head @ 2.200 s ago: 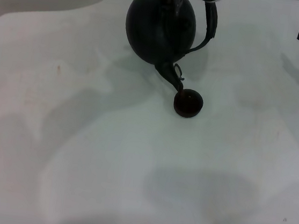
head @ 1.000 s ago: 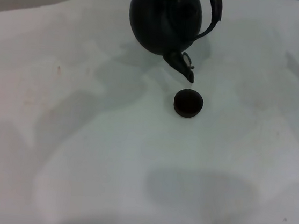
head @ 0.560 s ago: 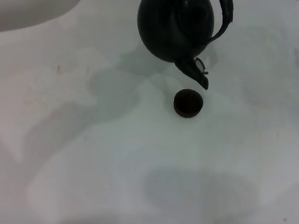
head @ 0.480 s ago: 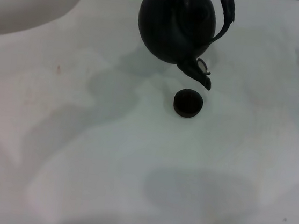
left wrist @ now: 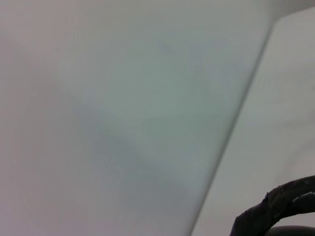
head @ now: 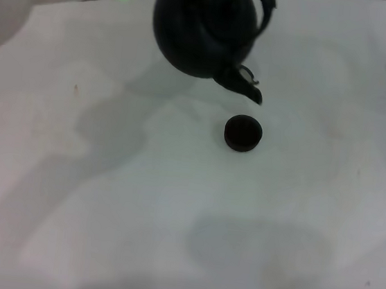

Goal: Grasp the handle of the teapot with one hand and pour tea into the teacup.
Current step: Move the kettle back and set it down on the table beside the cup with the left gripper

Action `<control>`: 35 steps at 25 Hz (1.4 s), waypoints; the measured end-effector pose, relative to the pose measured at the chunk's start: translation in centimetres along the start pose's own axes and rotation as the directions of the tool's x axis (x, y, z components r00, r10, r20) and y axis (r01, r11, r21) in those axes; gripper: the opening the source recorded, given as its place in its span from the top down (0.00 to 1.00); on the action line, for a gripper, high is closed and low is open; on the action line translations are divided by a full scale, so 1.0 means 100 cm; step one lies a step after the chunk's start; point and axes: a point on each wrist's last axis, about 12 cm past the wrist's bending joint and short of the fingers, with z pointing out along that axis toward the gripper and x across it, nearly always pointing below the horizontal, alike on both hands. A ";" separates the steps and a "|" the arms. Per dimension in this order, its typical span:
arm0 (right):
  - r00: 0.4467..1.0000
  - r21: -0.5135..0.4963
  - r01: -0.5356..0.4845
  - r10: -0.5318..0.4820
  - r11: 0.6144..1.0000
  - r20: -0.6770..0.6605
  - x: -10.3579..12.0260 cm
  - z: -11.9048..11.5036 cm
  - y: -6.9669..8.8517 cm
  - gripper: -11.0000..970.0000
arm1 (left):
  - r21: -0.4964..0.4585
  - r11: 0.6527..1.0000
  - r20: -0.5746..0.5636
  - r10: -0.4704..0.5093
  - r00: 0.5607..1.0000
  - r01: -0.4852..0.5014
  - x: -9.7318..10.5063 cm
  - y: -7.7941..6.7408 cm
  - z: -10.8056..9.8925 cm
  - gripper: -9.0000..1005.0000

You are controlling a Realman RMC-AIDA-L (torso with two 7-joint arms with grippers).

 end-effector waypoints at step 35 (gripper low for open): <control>1.000 -0.068 0.010 -0.012 0.998 -0.025 -0.003 -0.004 0.000 0.22 | -0.015 0.713 0.233 -0.679 0.696 0.701 0.134 0.013 -0.028 0.87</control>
